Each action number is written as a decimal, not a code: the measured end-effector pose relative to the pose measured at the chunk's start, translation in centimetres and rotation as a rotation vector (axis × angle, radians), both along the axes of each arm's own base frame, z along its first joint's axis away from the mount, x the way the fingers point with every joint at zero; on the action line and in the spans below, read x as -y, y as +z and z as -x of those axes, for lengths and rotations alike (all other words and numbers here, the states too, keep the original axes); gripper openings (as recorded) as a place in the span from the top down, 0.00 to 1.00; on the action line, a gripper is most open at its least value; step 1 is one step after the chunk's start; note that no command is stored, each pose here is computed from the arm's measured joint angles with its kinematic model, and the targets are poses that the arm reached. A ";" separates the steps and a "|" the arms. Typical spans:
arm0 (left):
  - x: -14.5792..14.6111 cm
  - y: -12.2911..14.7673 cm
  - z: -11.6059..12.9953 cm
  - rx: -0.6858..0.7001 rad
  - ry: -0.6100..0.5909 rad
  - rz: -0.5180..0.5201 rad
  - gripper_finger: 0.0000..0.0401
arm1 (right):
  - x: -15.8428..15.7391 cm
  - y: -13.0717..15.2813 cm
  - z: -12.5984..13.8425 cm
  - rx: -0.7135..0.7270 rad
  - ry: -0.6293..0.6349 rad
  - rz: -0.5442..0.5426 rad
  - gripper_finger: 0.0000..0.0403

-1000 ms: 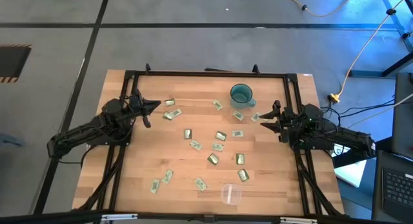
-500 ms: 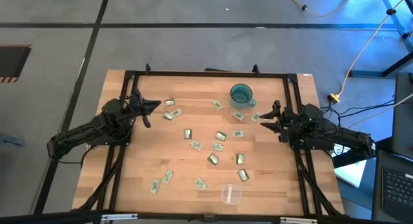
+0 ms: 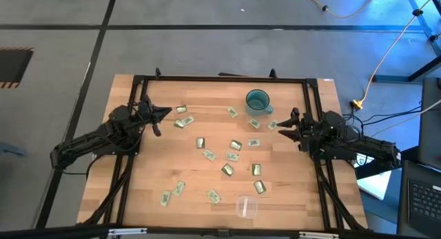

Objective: Pick and place items into bin
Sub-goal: Put the green truvia packet into the transparent bin

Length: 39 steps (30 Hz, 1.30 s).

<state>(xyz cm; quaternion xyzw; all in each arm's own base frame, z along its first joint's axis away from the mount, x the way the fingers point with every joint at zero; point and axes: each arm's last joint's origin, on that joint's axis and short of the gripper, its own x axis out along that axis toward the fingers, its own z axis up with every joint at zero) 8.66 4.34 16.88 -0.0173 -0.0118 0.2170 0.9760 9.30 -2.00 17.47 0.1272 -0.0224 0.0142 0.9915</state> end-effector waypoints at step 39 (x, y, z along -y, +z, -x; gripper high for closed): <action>0.0 0.0 0.0 0.000 0.015 0.002 0.97 | -1.1 7.6 -4.4 -0.305 0.134 0.057 0.61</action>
